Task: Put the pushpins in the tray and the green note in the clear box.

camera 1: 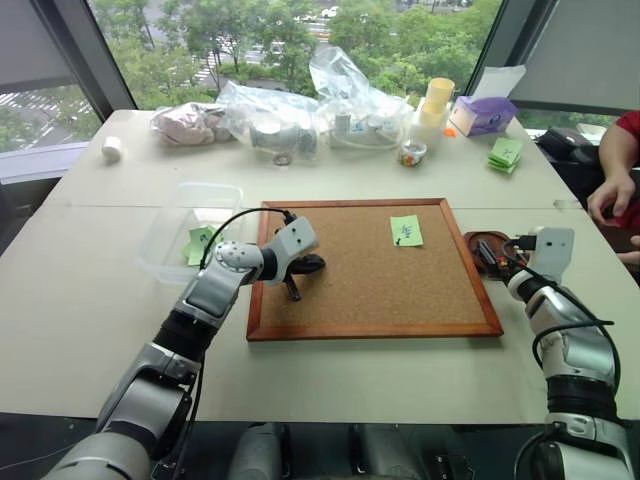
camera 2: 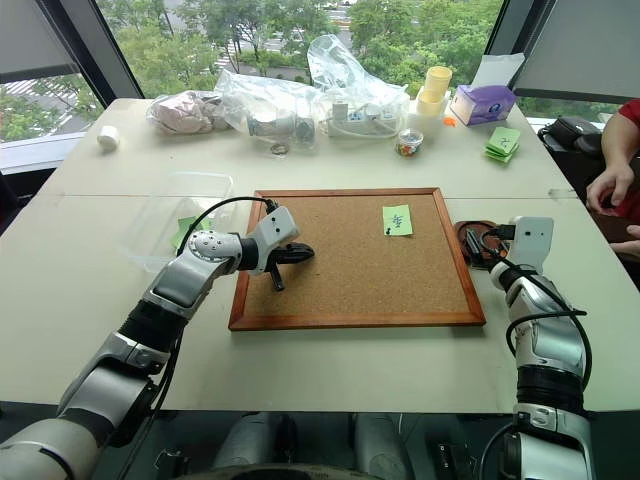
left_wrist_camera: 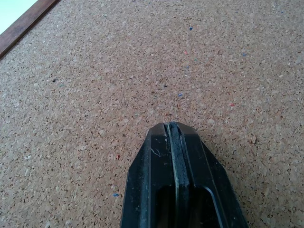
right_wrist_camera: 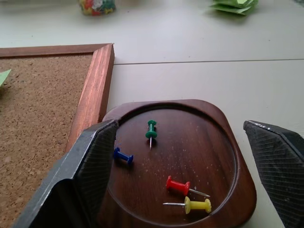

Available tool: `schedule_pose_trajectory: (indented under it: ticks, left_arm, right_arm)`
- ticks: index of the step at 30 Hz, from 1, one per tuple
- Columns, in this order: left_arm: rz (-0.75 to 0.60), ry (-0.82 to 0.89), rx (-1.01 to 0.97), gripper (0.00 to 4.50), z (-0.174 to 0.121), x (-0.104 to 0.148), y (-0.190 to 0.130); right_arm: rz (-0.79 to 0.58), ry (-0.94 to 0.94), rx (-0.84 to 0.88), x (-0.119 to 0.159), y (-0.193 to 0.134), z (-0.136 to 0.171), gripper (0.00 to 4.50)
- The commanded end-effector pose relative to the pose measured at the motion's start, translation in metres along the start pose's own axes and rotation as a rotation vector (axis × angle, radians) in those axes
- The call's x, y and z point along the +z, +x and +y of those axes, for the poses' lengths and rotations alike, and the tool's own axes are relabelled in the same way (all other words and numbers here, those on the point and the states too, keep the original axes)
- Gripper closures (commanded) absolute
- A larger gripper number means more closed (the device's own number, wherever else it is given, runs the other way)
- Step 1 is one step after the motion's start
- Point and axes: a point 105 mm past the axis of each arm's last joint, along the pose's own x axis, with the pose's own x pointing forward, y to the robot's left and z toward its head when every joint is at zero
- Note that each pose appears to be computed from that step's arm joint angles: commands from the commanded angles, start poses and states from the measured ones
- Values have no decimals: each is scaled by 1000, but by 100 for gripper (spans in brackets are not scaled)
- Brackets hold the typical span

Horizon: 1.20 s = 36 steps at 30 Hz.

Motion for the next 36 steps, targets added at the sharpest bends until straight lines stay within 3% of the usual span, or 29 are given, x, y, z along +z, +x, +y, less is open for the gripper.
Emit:
schedule_pose_trajectory:
  ticks: [1, 5, 13, 26, 29, 35, 36]
  left_arm:
    - [97, -46, -39, 450, -10, -29, 4]
    - [96, -44, -45, 450, -12, -28, 5]
    - [98, -49, -35, 450, -11, -29, 4]
    - [102, -60, -27, 450, -12, -32, 3]
    - [102, -60, -25, 450, -12, -32, 3]
    - [101, -60, -19, 450, -11, -32, 2]
    - [101, -60, -18, 450, -11, -32, 2]
  right_arm:
    - [-193, -5, 173, 57, -1, 39, 3]
    - [-115, -61, 390, 42, 1, 95, 3]
    - [-30, -34, 549, 11, 8, 150, 3]
    - [70, -70, 577, -11, 17, 153, 3]
    - [99, -98, 578, -16, 17, 153, 133]
    - [172, -149, 574, -29, 14, 151, 438]
    - [176, -149, 577, -29, 13, 151, 445]
